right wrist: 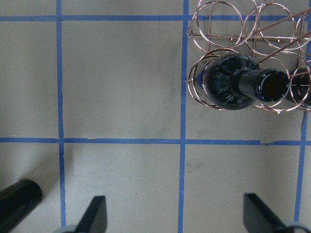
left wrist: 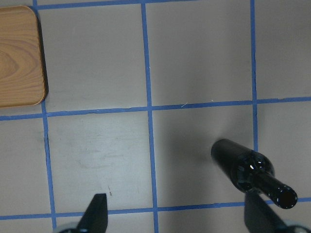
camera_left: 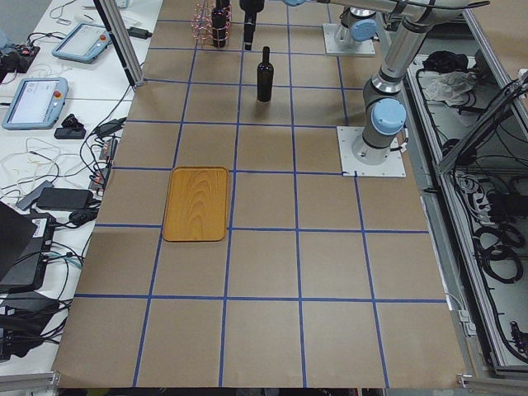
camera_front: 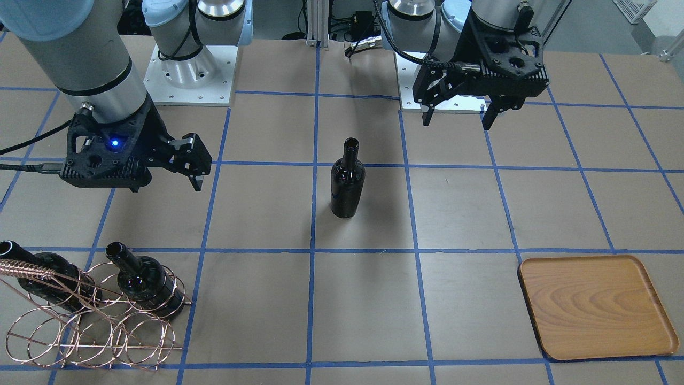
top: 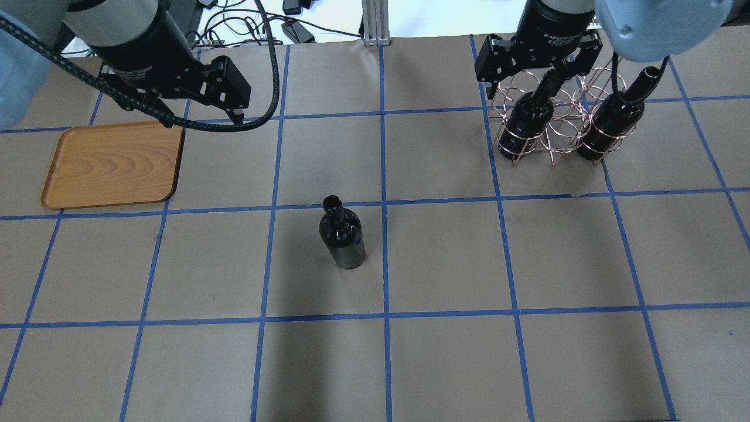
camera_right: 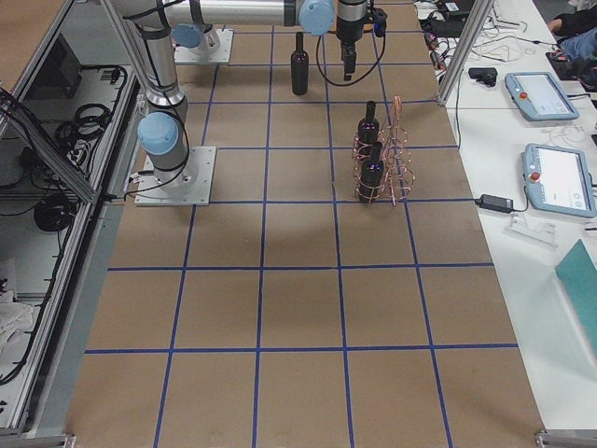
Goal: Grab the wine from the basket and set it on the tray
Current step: 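Open the right gripper and withdraw it back above the wine rack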
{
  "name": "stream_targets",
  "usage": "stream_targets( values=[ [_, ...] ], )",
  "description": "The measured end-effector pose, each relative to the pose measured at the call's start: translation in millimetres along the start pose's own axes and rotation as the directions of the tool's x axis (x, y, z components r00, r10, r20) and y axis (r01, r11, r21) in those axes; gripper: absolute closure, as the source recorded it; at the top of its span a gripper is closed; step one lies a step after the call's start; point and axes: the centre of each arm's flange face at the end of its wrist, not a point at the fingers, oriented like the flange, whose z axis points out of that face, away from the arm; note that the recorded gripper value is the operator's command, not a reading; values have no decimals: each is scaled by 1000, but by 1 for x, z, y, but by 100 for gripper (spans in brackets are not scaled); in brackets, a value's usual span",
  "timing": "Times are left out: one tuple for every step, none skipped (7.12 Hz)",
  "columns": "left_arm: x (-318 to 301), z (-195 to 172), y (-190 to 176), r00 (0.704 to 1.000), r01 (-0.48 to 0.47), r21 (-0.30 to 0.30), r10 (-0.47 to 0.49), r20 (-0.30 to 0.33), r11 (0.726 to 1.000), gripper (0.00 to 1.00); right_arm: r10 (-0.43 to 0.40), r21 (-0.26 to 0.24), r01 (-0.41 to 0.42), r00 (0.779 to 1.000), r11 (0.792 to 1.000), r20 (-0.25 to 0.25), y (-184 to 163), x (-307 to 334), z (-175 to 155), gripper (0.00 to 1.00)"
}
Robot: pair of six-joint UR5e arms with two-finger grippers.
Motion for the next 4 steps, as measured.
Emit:
stream_targets(
  values=[
    [0, 0, 0, 1000, 0, 0, 0, 0, 1000, 0, -9, -2, 9, 1000, 1000, -6, -1, 3, 1, 0],
    [0, 0, 0, 1000, 0, -1, 0, 0, 1000, 0, -28, -3, 28, 1000, 1000, -14, 0, 9, -1, 0],
    [0, 0, 0, 1000, 0, -1, 0, 0, 1000, 0, -36, -5, 35, 999, 999, -26, 2, 18, -3, 0],
    [0, 0, 0, 1000, 0, -1, 0, 0, 1000, 0, -38, -10, 38, 999, 999, -38, 5, 26, -4, 0]
  ],
)
